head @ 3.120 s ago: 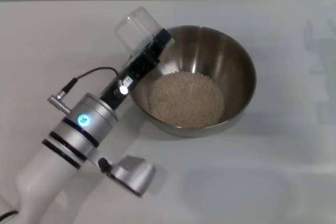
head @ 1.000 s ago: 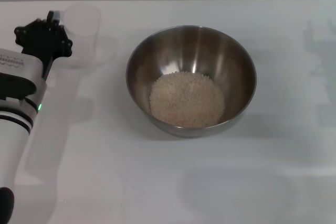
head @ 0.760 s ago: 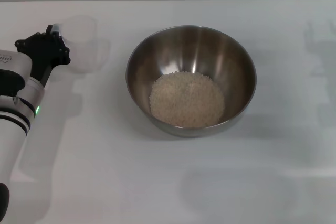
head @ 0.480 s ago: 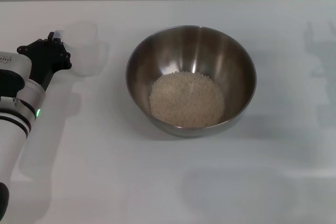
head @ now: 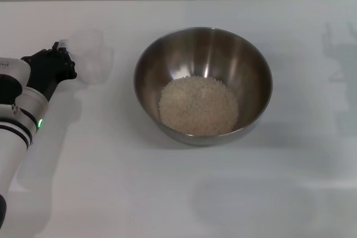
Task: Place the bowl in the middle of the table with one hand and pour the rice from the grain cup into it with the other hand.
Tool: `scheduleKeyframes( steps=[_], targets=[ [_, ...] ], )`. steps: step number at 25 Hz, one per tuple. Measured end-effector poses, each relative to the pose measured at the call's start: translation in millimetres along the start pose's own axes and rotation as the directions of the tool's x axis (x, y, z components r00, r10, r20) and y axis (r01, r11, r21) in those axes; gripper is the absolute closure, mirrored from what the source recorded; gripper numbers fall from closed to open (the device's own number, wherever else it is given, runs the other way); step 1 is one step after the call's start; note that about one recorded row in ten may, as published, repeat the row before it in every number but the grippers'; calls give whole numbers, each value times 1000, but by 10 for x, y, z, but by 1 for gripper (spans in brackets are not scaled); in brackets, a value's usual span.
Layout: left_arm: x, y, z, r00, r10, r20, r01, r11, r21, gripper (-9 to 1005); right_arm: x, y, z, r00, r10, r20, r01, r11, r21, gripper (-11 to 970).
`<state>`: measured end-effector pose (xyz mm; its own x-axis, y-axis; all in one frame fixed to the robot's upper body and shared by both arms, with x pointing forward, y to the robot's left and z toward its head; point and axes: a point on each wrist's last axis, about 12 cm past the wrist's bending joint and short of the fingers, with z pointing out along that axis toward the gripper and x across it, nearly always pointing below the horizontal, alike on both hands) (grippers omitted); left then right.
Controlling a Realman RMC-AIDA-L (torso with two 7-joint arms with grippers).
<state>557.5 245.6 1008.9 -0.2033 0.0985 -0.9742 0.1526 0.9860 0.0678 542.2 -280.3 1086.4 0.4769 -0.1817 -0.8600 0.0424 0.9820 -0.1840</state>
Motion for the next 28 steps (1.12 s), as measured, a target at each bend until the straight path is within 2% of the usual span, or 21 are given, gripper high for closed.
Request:
scheduleKeyframes(
  steps=[3, 8, 16, 19, 21, 23, 25, 27, 28],
  targets=[
    [6, -4, -6, 1000, 7, -1, -7, 1000, 6, 972, -1, 2, 0, 1000, 0, 0, 0, 1000, -1, 469],
    [35, 30, -41, 999, -52, -3, 52, 999, -6, 934, -1, 1, 0, 1000, 0, 1, 0, 1000, -1, 469],
    [126, 90, -235, 996, -81, 39, 82, 996, -25, 636, 0, -2, -1, 1000, -1, 0, 1, 1000, 0, 468],
    [163, 66, -366, 994, -77, 81, 78, 997, -13, 526, 2, -8, 0, 1000, -2, -1, 2, 1000, 3, 468],
    [211, 12, -535, 990, -60, 130, 57, 998, 21, 453, 2, -14, 4, 1000, -2, 0, 2, 1000, 7, 468],
    [252, -3, -655, 986, -52, 156, 48, 998, 33, 424, 1, -16, 9, 1000, -2, 0, 2, 1000, 10, 468],
    [274, 16, -740, 983, -49, 179, 45, 999, 27, 396, 1, -17, 11, 1000, -2, 0, 2, 1000, 11, 468],
    [289, 92, -917, 968, -51, 246, 54, 999, -3, 367, 0, -17, 11, 1000, -1, 1, 1, 1000, 13, 468],
    [289, 92, -917, 968, -51, 246, 54, 999, -3, 353, 0, -17, 8, 1000, 0, 0, 0, 1000, 14, 469]
  ],
)
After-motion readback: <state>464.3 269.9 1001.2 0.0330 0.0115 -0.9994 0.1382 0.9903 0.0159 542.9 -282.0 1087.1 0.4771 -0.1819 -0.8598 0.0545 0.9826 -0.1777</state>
